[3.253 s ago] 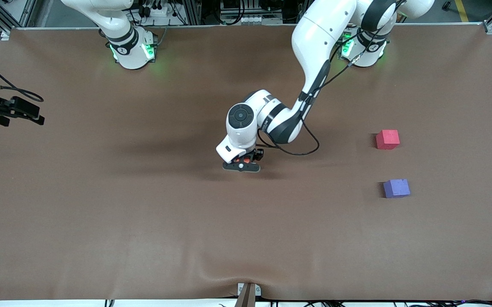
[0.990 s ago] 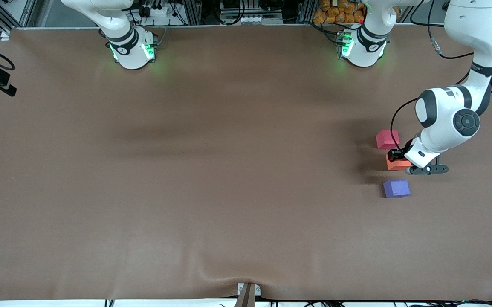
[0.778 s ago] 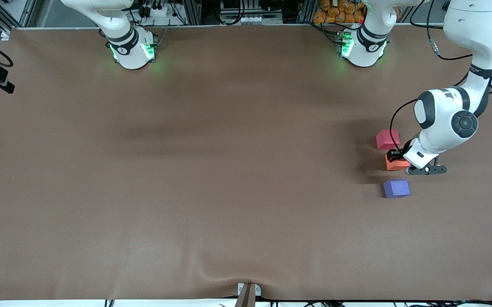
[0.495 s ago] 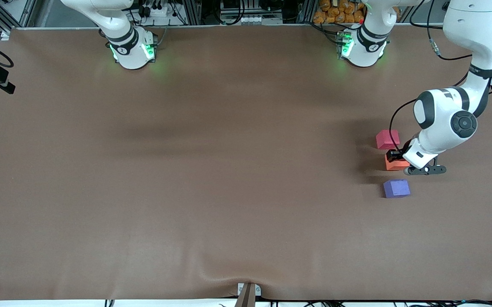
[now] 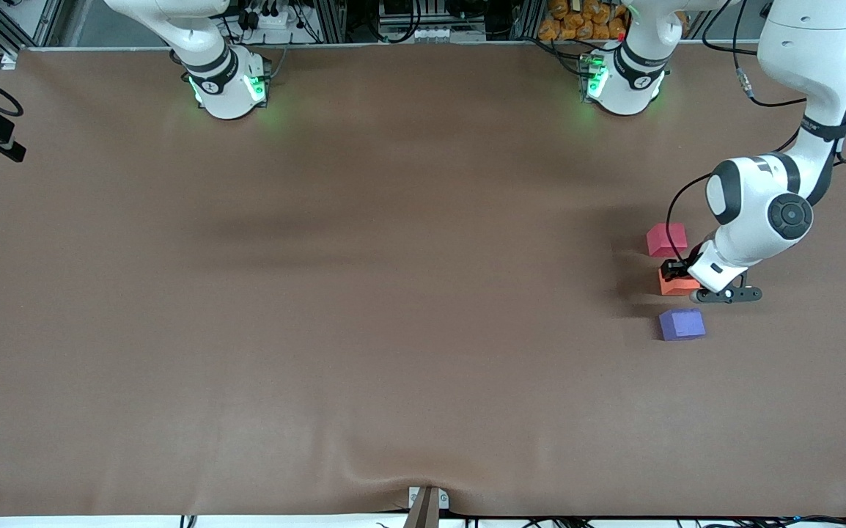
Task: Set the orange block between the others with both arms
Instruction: 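Lower the orange block between the pink and purple blocks, open the left gripper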
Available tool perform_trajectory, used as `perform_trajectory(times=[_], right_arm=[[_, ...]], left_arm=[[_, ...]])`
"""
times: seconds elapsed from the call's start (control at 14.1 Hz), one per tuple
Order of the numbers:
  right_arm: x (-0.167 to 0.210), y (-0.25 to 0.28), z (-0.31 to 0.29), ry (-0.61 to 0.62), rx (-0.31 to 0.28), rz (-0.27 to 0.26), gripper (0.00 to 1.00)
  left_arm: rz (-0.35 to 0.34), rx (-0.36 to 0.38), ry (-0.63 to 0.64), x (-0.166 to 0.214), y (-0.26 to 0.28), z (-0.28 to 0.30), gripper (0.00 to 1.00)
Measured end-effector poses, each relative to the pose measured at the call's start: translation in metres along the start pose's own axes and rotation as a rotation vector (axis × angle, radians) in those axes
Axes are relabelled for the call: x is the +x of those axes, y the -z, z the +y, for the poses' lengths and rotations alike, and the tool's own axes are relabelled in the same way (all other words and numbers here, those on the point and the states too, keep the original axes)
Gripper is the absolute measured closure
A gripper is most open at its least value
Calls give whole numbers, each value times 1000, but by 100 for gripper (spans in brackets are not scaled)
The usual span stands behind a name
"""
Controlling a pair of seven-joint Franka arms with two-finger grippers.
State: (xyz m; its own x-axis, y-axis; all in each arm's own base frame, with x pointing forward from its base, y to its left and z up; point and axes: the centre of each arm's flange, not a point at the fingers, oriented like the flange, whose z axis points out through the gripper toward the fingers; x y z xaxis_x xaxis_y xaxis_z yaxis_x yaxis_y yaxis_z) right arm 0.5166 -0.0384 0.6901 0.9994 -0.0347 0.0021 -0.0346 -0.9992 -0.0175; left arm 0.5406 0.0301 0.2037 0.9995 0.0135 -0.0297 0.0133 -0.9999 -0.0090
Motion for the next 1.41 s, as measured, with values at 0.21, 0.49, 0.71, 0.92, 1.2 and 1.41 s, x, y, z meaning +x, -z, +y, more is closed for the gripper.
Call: perform_trajectory(times=[0.21, 0.49, 0.71, 0.92, 1.2, 1.41], right_arm=[[0, 0, 0, 0, 0, 0, 0], [0, 0, 0, 0, 0, 0, 0], [1, 0, 0, 0, 0, 5, 0], [1, 0, 0, 1, 0, 6, 0], [2, 0, -1, 1, 0, 5, 0], [2, -1, -1, 1, 0, 5, 0]], left_arm=[[8, 0, -2, 1, -1, 1, 46], [10, 1, -2, 1, -6, 2, 46], [11, 0, -2, 2, -6, 3, 46], [12, -1, -6, 2, -6, 6, 46], [12, -2, -9, 2, -6, 8, 46], [13, -2, -9, 2, -6, 8, 46]])
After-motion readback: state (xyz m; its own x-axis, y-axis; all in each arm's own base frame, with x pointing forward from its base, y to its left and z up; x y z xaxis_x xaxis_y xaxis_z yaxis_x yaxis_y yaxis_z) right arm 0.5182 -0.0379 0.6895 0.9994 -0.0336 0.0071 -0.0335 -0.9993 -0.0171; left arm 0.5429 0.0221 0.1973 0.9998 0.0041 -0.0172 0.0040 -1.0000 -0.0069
